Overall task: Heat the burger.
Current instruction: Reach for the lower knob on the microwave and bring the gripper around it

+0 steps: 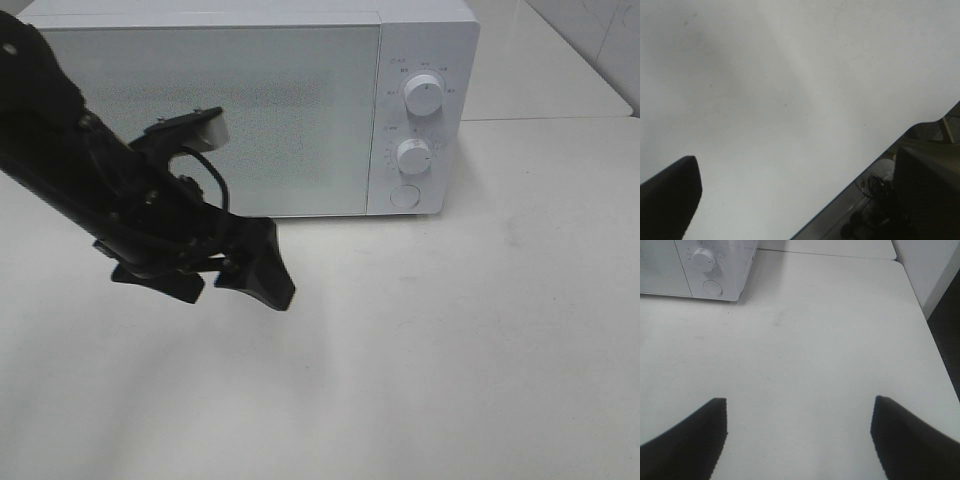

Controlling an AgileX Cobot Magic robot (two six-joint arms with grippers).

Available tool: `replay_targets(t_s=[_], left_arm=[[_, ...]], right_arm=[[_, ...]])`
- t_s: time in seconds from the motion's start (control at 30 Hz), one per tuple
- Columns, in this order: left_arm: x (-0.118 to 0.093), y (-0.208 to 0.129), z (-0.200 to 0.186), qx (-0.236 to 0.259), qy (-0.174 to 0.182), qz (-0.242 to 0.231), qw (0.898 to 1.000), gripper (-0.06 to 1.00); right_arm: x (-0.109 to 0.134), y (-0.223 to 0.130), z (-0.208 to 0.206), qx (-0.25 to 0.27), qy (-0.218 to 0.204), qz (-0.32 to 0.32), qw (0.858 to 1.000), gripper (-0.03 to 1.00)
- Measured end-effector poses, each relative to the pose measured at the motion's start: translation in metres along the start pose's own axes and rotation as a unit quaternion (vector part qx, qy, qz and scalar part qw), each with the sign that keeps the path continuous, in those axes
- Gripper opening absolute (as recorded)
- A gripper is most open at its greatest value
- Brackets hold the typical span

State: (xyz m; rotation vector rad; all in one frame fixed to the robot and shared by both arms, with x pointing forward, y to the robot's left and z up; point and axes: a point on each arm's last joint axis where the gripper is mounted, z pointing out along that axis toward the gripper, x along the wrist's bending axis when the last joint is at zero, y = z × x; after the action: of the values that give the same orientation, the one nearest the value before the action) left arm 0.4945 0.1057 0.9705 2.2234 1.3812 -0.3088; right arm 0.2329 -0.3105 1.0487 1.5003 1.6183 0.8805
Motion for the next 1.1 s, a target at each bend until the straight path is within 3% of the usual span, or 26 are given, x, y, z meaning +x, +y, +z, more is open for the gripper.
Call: replay_targets(t_s=[0.2, 0.4, 0.53, 0.57, 0.6, 0.67, 0.7, 0.87, 1.1], left_arm=[[0.031, -0.004, -0.044, 0.008, 0.009, -0.038, 0.999, 0.99], [0.059, -0.017, -0.087, 0.008, 0.05, -0.092, 0.994, 0.99], [0.08, -0.034, -0.123, 0.005, 0.113, -0.139, 0.984, 0.99], [0.08, -0.034, -0.123, 0.005, 0.113, -0.139, 0.984, 0.99], [0.087, -0.042, -0.138, 0.002, 0.141, -0.155, 0.978, 0.99], [0.089, -0.046, -0.143, 0.003, 0.15, -0.164, 0.975, 0.99], [0.093, -0.054, -0.157, -0.001, 0.171, -0.179, 0.969, 0.99], [0.094, -0.07, -0.181, -0.014, 0.195, -0.2, 0.96, 0.99], [0.067, -0.11, -0.196, -0.056, 0.211, -0.191, 0.957, 0.99]], right_arm=[[0.0, 0.0, 0.0, 0.0, 0.0, 0.0, 1.0, 0.76], [0.0, 0.0, 0.0, 0.0, 0.0, 0.0, 1.0, 0.76], [0.0, 0.0, 0.0, 0.0, 0.0, 0.0, 1.0, 0.76], [0.0, 0.0, 0.0, 0.0, 0.0, 0.0, 1.0, 0.76], [0.0, 0.0, 0.0, 0.0, 0.0, 0.0, 1.0, 0.76], [0.0, 0.0, 0.0, 0.0, 0.0, 0.0, 1.0, 0.76], [0.0, 0.0, 0.0, 0.0, 0.0, 0.0, 1.0, 0.76], [0.0, 0.0, 0.0, 0.0, 0.0, 0.0, 1.0, 0.76], [0.0, 0.0, 0.0, 0.0, 0.0, 0.0, 1.0, 0.76]])
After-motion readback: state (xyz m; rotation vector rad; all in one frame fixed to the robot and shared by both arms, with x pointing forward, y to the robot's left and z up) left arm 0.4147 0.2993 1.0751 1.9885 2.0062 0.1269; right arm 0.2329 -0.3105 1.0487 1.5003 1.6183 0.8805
